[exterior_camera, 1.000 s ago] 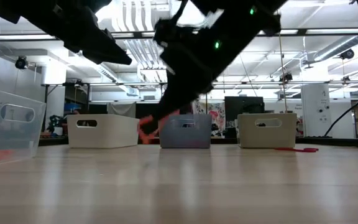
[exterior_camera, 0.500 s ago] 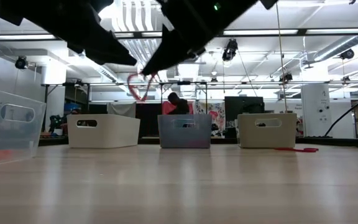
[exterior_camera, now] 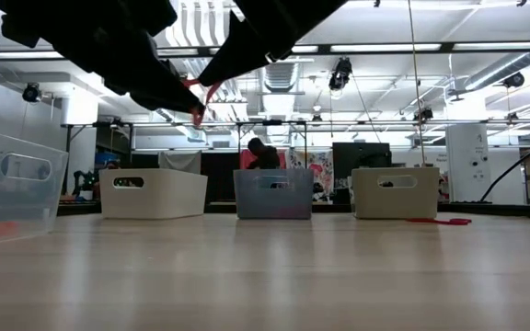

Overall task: Sort rubber bands into baskets
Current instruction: Put the orange rubber band into the transparent bin

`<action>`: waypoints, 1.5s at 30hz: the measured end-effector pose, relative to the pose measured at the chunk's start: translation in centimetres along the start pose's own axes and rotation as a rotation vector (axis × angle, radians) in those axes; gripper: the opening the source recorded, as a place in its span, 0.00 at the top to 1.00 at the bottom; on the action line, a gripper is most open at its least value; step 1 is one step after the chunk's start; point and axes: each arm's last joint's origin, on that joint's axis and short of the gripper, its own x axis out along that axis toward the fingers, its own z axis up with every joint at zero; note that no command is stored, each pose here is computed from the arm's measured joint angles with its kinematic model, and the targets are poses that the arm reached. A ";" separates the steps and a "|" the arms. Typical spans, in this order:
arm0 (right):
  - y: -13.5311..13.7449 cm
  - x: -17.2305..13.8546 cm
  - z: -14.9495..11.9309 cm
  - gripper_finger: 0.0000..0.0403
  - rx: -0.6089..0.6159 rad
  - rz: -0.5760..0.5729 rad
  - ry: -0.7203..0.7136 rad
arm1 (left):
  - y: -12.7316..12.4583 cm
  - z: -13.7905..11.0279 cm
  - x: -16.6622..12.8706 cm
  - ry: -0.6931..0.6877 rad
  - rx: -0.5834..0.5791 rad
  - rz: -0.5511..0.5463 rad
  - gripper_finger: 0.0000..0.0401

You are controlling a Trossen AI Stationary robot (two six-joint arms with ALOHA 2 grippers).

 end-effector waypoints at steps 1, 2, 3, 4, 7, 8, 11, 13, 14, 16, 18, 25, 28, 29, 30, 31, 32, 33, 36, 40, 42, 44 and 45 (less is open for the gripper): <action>0.0 0.0 0.0 0.98 -0.004 0.001 0.005 | 0.0 0.0 0.0 -0.001 0.000 0.000 0.71; 0.0 0.0 -0.1 0.98 -0.006 0.002 0.009 | 0.0 0.0 0.0 0.000 0.000 0.000 0.76; 0.0 0.0 -0.1 0.98 -0.008 0.002 0.012 | 0.0 0.0 -0.1 0.001 0.000 0.000 0.83; 0.0 0.0 -0.1 0.98 -0.008 0.003 0.012 | 0.0 0.0 -0.1 0.003 0.001 0.000 0.89; 0.0 0.0 -0.1 0.98 0.009 0.002 0.011 | 0.0 -0.1 -0.1 0.011 -0.001 0.001 0.97; -0.1 0.0 -0.1 0.97 0.025 0.000 0.011 | 0.0 -0.1 -0.1 0.010 -0.003 0.001 0.97; -0.4 0.2 -0.3 0.93 0.073 0.015 0.019 | 0.0 -0.1 -0.1 0.010 -0.008 0.001 0.99; -0.7 0.3 -0.4 0.87 0.105 0.040 0.019 | 0.0 -0.1 -0.1 0.010 -0.015 0.001 1.00; -0.8 0.4 -0.4 0.84 0.116 0.042 0.019 | 0.0 -0.1 -0.1 0.011 -0.017 0.001 1.00; -1.0 0.4 -0.4 0.78 0.127 0.039 0.021 | 0.0 -0.2 -0.1 0.018 -0.021 0.001 1.00; -1.1 0.5 -0.4 0.73 0.129 0.037 0.021 | -0.1 -0.3 -0.2 0.029 -0.018 -0.001 1.00; -1.7 -0.3 0.1 0.58 0.138 0.032 0.004 | -0.1 -0.5 -0.5 0.094 -0.027 -0.001 1.00; -1.9 -0.5 0.0 0.54 0.134 0.032 0.018 | -0.6 0.4 -1.4 0.197 -0.041 -0.024 1.00; -2.0 -0.6 0.0 0.53 0.133 0.033 0.022 | -0.8 0.8 -1.7 0.231 -0.040 -0.025 1.00; -2.0 -0.6 0.0 0.52 0.134 0.031 0.021 | -1.0 1.2 -2.1 0.271 -0.034 -0.025 1.00; -2.1 -0.6 0.0 0.51 0.135 0.030 0.020 | -1.2 1.4 -2.5 0.315 -0.024 -0.021 1.00; -2.2 -0.6 0.0 0.51 0.136 0.029 0.021 | -1.5 1.5 -3.0 0.363 -0.013 -0.015 1.00; -2.2 -0.6 0.0 0.50 0.138 0.028 0.022 | -1.7 1.8 -3.6 0.409 -0.005 -0.008 1.00; -2.2 -0.6 -0.1 0.50 0.148 0.028 0.026 | -2.4 2.5 -5.4 0.515 0.019 0.037 1.00; -2.2 -0.5 -0.2 0.50 0.147 0.028 0.031 | -3.3 3.9 -8.0 0.606 0.053 0.046 1.00; -2.2 -0.5 -0.2 0.50 0.147 0.028 0.031 | -3.6 4.3 -9.1 0.656 0.054 0.022 1.00; -2.2 -0.5 -0.2 0.50 0.148 0.027 0.030 | -3.9 4.3 -9.8 0.718 0.021 -0.017 1.00; -2.2 -0.5 -0.2 0.50 0.149 0.027 0.031 | -4.0 4.1 -10.0 0.756 -0.005 -0.033 1.00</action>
